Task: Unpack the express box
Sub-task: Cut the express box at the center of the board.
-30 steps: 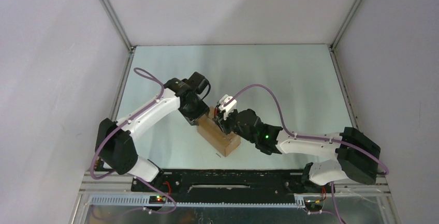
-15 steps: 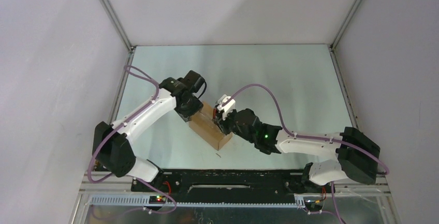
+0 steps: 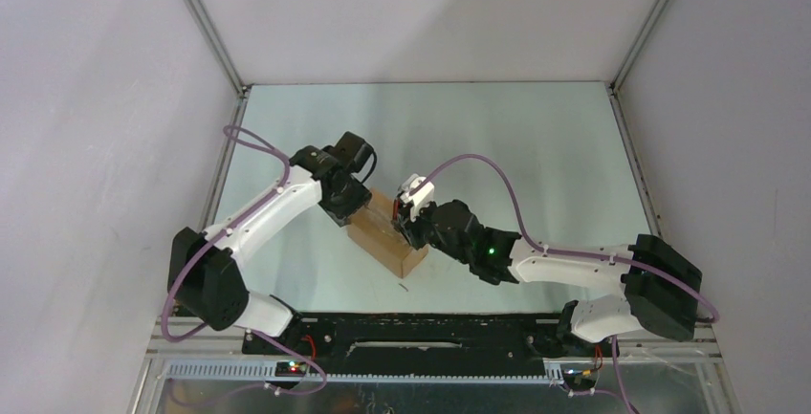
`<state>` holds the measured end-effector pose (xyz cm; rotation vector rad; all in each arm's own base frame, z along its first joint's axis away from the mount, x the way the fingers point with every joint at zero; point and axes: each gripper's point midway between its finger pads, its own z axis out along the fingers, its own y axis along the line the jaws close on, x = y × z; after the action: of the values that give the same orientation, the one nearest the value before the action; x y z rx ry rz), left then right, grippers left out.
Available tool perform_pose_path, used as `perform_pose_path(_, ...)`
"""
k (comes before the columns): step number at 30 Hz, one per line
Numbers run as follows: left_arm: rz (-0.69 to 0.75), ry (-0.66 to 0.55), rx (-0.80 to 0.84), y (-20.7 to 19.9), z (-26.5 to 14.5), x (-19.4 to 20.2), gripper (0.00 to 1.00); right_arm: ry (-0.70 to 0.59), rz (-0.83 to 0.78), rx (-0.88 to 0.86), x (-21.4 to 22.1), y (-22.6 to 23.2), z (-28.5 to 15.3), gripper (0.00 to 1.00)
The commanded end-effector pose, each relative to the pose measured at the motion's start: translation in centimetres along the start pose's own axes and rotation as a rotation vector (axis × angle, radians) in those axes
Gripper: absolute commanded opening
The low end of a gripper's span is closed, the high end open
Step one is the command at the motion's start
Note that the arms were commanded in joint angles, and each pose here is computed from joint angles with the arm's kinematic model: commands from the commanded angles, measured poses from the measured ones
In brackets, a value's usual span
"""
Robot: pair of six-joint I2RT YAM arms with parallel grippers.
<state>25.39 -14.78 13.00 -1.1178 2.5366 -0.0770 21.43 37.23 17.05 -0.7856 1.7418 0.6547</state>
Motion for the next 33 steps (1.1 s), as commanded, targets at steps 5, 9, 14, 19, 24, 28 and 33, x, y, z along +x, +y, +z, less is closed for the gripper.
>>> perform_pose_path(5,-0.096,-0.144,-0.016,1.5,0.9,-3.8,0.00,0.004,0.032,-0.001,-0.8,0.5,-0.9,0.00)
perform_pose_path(9,-0.104,-0.148,-0.020,1.8,1.0,-4.1,0.00,0.004,0.037,0.020,-0.5,0.3,-1.1,0.00)
perform_pose_path(14,-0.115,-0.149,-0.021,2.0,1.1,-4.3,0.00,-0.011,0.035,0.034,-1.1,0.0,-1.4,0.00)
perform_pose_path(19,-0.124,-0.150,-0.029,2.5,1.2,-4.5,0.00,-0.014,0.049,0.045,-0.8,-0.3,-1.7,0.00)
perform_pose_path(24,-0.137,-0.149,-0.032,2.9,1.4,-4.7,0.00,-0.010,0.060,0.055,-0.4,-0.5,-1.9,0.00)
perform_pose_path(28,-0.147,-0.152,-0.033,3.2,1.4,-4.8,0.00,-0.013,0.072,0.068,-0.1,-0.8,-2.2,0.00)
perform_pose_path(33,-0.157,-0.156,-0.033,3.4,1.3,-5.0,0.00,-0.023,0.088,0.092,0.1,-1.3,-2.7,0.00)
